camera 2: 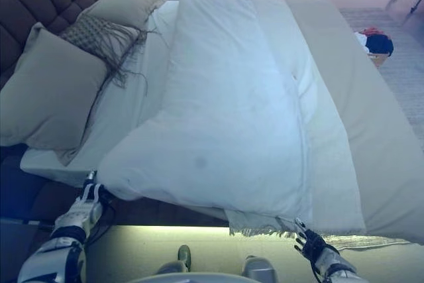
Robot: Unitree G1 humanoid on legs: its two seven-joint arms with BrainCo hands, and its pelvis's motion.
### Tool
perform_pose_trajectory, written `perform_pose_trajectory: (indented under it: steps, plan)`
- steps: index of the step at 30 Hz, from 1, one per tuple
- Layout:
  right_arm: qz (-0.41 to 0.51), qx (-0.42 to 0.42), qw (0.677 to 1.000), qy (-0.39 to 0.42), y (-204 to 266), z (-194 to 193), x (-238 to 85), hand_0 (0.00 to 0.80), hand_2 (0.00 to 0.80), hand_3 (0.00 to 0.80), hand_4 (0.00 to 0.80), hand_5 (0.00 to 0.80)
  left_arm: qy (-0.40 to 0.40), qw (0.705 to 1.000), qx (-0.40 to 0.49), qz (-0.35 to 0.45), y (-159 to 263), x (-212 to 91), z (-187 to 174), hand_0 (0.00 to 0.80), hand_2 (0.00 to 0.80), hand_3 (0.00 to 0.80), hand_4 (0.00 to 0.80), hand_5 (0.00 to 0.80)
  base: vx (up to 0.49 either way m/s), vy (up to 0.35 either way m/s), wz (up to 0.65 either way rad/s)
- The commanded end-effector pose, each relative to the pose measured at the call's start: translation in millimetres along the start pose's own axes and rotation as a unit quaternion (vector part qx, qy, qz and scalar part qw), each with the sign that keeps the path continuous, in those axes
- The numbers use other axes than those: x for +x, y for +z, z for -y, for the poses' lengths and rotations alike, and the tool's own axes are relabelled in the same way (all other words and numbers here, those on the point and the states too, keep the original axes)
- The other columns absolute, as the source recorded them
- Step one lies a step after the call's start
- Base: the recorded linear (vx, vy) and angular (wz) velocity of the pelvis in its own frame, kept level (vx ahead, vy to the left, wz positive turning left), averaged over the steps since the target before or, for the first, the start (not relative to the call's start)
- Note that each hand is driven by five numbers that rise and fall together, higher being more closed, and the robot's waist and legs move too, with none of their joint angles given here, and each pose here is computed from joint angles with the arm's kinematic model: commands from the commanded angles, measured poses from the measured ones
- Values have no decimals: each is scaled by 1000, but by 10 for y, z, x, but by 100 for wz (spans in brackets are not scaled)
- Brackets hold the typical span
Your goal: Make the bed neatly
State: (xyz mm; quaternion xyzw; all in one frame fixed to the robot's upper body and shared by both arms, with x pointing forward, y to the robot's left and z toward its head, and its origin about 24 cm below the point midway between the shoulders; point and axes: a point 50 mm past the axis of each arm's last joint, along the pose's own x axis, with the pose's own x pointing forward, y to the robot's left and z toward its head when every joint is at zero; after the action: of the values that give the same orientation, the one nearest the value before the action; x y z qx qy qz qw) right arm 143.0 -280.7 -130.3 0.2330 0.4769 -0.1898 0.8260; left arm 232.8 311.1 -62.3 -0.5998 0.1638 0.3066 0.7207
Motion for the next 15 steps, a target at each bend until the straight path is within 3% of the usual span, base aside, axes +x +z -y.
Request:
perform_pose_trajectory:
  steps: [1, 9, 15]
  plan:
    - [10, 11, 1000, -10, 63, 58, -10, 0, 0, 0, 0, 0, -58, 941, -100, 318, 1542, -568, 111, 800, 800, 800, 800, 800, -17, 23, -4]
    - [8, 25, 1000, -16, 66, 113, -28, 0, 0, 0, 0, 0, -21, 943, -114, 312, 1363, -598, -296, 800, 800, 800, 800, 800, -10, 32, 1]
    - [1, 13, 1000, -23, 15, 163, -42, 0, 0, 0, 0, 0, -17, 964, -86, 250, 990, -451, -402, 800, 800, 800, 800, 800, 2, 55, -1]
